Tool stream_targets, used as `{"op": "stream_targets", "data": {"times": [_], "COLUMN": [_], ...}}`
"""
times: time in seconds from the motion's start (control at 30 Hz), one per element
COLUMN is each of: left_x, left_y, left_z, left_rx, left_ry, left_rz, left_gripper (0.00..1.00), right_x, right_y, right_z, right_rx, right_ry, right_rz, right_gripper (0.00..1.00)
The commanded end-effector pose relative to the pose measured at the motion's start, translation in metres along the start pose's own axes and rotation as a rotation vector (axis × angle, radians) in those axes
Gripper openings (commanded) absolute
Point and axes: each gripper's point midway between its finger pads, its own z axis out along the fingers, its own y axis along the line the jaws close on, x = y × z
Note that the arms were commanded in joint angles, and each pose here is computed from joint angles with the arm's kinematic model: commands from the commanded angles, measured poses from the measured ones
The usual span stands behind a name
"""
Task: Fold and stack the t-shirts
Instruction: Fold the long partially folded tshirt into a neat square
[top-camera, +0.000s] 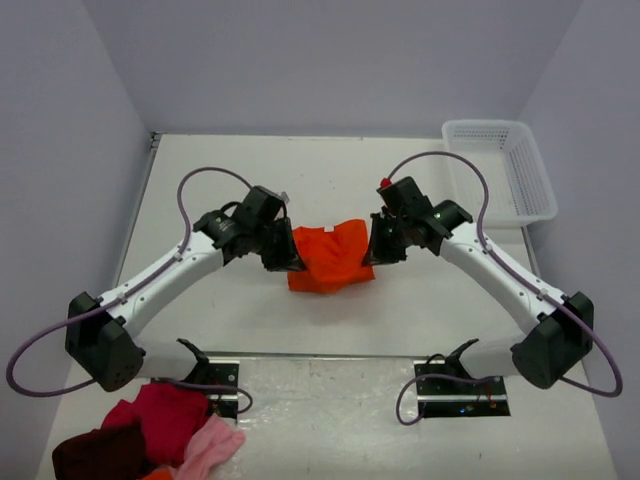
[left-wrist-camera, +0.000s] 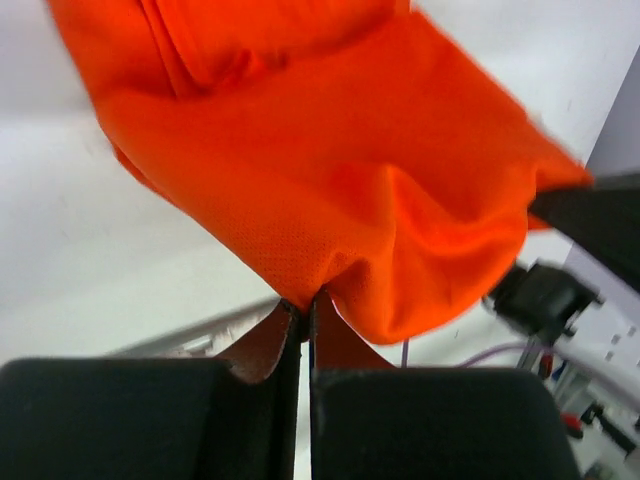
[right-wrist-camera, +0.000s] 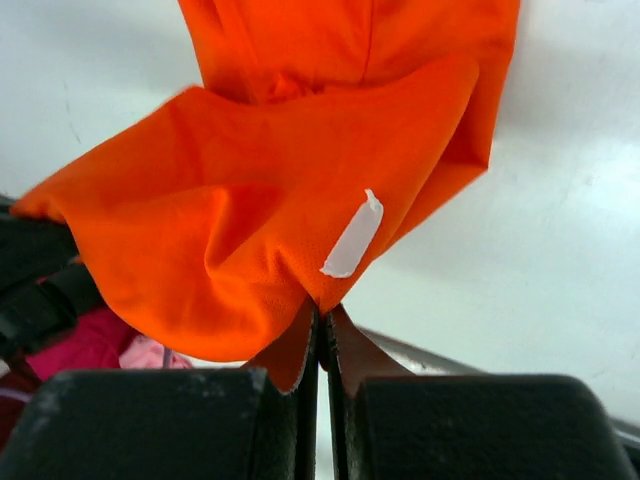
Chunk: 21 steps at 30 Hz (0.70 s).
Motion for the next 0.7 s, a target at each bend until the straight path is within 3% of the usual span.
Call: {"op": "stream_targets", "data": {"times": [0.0,0.07,0.2,0.37,0.6,0.63,0.67], "left_x": [-0.059,-0.096,-0.140,-0.168,-0.193,-0.196,-0.198], "left_y": [0.011,0.015,0.030,0.038,0.053,0.057,0.061], "left_z": [-0.002,-0.006,0.025,0.063,0.104,0.108,0.114], "left_rx": [-0.030,-0.049,-0.100,-0.093,-0.088,-0.097,-0.105], "left_ry": [-0.068,-0.113,-0.093,-0.035,-0.052,-0.064,-0.065], "left_rz": [0.061,0.076,0.077,0.074,0.095,0.095,0.094], "left_gripper": [0.00,0.00,0.00,0.00,0.00,0.00,0.00], "right_x": [-0.033,-0.052,-0.091,-0.121,-0.161,-0.164,-0.170], "right_y": [-0.005,-0.009,-0.015,-0.025,-0.031,-0.029,-0.026], "right_z": [-0.003,0.002,0.026,0.060,0.106,0.111,0.120], "right_rx": [0.069,0.083,0.107,0.108,0.104,0.084,0.066], "right_ry": [-0.013,-0.015,0.021,0.068,0.094,0.097,0.100], "right_rz": [-0.044,-0.028,-0.033,-0.019,-0.026,-0.031,-0.033], "right_gripper": [0.00,0.00,0.00,0.00,0.00,0.01,0.12]}}
